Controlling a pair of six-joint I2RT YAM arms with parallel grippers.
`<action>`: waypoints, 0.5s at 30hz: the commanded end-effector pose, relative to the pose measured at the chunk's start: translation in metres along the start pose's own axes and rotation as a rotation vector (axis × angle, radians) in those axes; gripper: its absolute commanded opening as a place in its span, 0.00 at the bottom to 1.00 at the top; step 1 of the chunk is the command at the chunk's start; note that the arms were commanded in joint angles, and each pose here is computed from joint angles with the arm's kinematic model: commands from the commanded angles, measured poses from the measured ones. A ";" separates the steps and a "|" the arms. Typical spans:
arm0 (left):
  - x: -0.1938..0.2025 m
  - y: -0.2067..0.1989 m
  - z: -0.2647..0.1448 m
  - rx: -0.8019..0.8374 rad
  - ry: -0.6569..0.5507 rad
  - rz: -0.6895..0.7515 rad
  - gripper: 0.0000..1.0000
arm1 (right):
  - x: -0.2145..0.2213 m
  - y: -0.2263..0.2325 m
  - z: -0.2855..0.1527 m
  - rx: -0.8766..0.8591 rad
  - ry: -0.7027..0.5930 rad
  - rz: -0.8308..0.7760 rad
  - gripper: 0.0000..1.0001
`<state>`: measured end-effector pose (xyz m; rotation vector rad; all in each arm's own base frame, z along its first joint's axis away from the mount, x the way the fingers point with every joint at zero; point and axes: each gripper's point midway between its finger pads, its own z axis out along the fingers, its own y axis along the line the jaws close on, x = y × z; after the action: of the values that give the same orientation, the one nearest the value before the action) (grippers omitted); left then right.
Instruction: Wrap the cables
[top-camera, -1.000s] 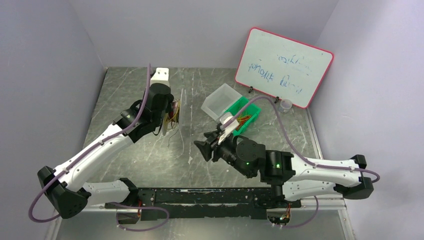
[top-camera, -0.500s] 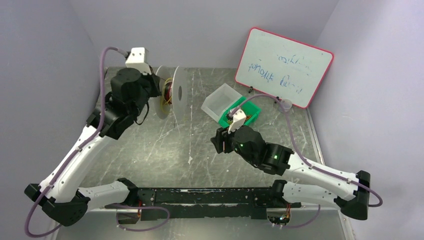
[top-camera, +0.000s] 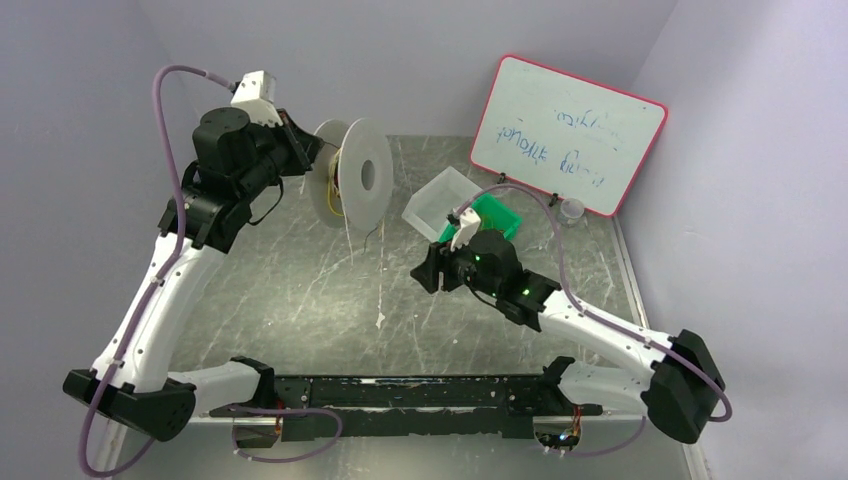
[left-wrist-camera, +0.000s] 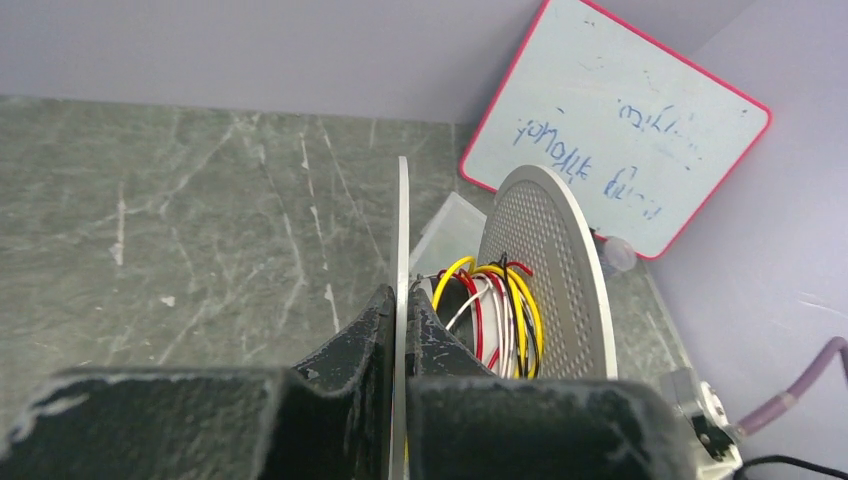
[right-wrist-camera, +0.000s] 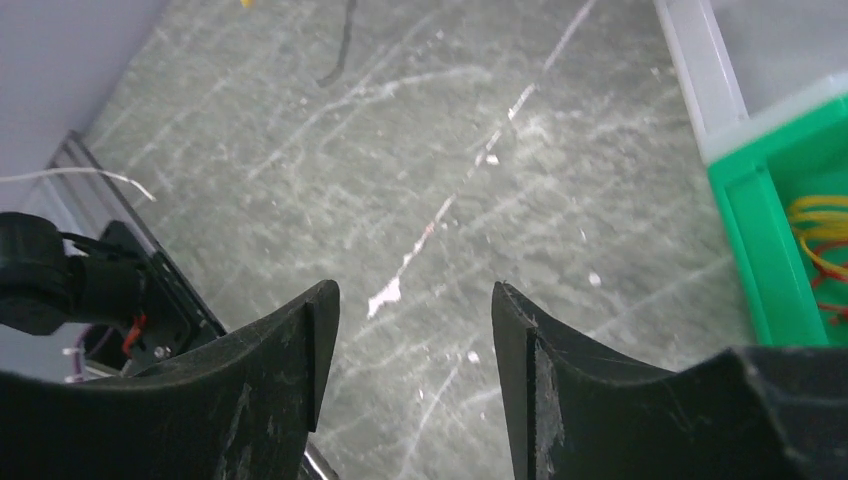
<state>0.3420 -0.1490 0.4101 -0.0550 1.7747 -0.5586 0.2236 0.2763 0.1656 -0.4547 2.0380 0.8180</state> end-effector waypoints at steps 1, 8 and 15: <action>-0.033 -0.037 -0.011 0.198 -0.054 -0.110 0.07 | -0.029 0.023 0.011 -0.173 -0.108 -0.012 0.62; -0.033 -0.045 -0.012 0.261 -0.020 -0.188 0.07 | -0.043 0.032 0.031 -0.240 -0.165 0.001 0.65; -0.033 -0.050 -0.012 0.297 -0.006 -0.229 0.07 | -0.052 0.031 0.050 -0.240 -0.213 0.044 0.65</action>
<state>0.3333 -0.1703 0.4128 -0.0838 1.8184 -0.8539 0.2527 0.3248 0.1791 -0.4763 1.8655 1.0459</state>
